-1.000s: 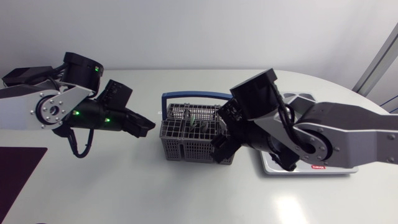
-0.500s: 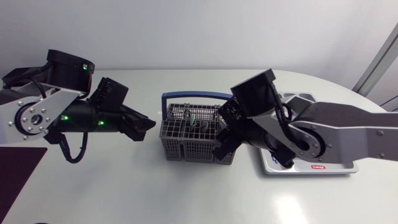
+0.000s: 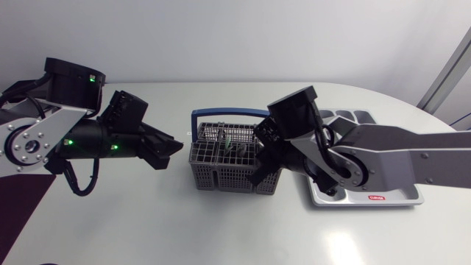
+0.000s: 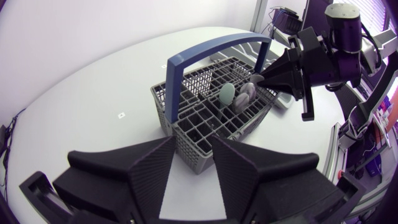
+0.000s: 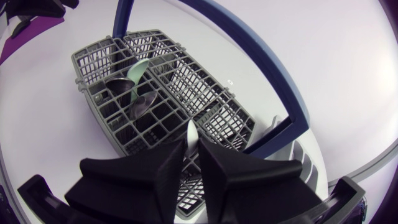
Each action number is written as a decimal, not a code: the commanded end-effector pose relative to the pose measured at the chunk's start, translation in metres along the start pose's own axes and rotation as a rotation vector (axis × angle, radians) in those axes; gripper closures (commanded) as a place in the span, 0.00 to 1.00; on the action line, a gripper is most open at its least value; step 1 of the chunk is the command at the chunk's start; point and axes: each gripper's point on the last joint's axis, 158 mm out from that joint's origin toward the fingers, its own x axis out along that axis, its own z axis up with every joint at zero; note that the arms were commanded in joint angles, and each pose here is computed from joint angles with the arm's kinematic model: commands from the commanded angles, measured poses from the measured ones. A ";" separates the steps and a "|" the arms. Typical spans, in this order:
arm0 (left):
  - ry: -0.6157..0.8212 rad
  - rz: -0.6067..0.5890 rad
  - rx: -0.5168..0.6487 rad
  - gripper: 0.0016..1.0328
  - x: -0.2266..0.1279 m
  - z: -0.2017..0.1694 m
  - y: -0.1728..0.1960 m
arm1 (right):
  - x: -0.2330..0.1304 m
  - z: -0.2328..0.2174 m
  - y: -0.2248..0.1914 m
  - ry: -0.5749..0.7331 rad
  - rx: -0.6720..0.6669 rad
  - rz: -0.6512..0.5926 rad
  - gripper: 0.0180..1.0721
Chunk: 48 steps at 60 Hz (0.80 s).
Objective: Unload the cutlery basket into the drawer organizer.
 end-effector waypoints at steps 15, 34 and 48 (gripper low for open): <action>-0.035 -0.004 0.054 0.52 -0.008 0.005 -0.008 | -0.043 0.030 -0.006 -0.106 -0.050 -0.001 0.86; -0.107 -0.076 0.146 0.34 -0.026 0.037 -0.050 | -0.094 0.050 -0.011 -0.184 -0.053 0.042 0.85; -0.099 -0.121 0.192 0.22 -0.022 0.032 -0.070 | -0.074 0.029 -0.005 -0.133 -0.039 0.046 0.38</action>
